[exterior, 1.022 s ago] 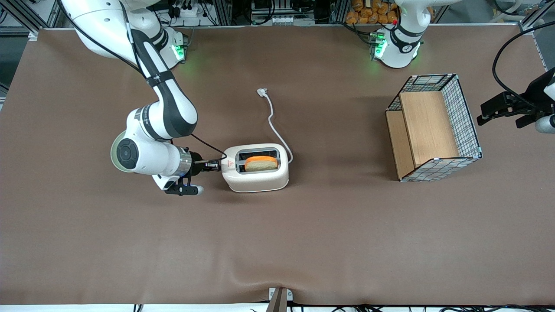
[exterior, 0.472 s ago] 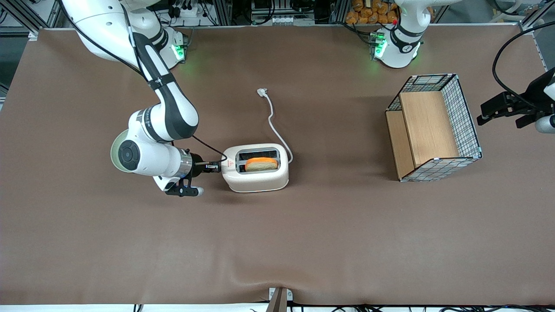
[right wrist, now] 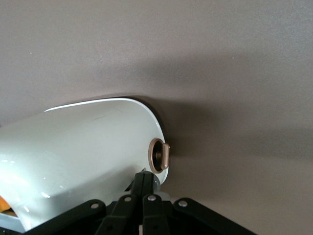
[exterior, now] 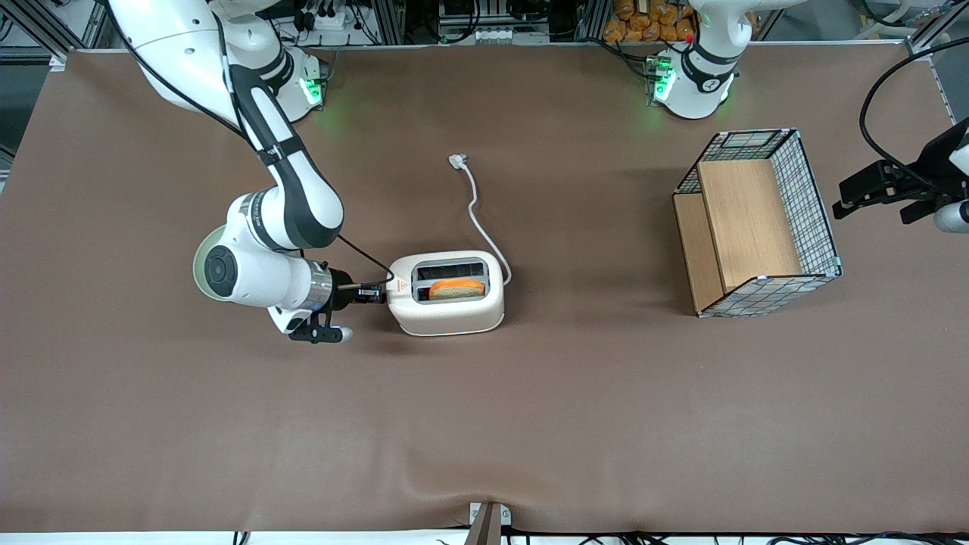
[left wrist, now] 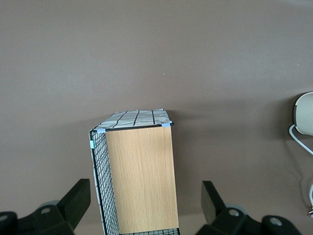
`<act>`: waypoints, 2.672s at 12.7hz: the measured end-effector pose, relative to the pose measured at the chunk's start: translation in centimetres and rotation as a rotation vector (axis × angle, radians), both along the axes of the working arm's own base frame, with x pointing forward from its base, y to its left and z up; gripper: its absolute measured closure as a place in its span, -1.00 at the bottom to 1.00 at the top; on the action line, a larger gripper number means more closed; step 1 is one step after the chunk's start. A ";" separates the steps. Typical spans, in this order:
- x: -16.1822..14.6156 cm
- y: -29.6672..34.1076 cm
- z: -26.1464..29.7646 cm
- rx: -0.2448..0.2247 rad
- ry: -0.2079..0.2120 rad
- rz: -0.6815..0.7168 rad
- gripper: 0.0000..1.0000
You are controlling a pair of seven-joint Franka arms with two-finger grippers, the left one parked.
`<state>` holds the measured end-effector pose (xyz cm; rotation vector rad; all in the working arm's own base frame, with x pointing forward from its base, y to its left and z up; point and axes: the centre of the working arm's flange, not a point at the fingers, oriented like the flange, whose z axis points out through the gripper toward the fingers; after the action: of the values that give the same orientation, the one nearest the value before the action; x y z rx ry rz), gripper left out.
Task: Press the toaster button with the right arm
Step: 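Press the toaster lever down with the right gripper and hold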
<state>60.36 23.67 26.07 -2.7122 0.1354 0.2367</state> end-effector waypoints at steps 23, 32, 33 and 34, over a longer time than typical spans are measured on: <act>-0.3 0.1 -1.1 -0.009 -0.023 -0.007 0.98; -0.3 0.1 -1.1 -0.009 -0.023 -0.007 0.98; -0.3 0.1 -1.1 -0.009 -0.023 -0.007 0.98; -0.3 0.1 -1.1 -0.009 -0.023 -0.007 0.98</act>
<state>60.01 23.78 25.00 -2.7216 0.1398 0.2037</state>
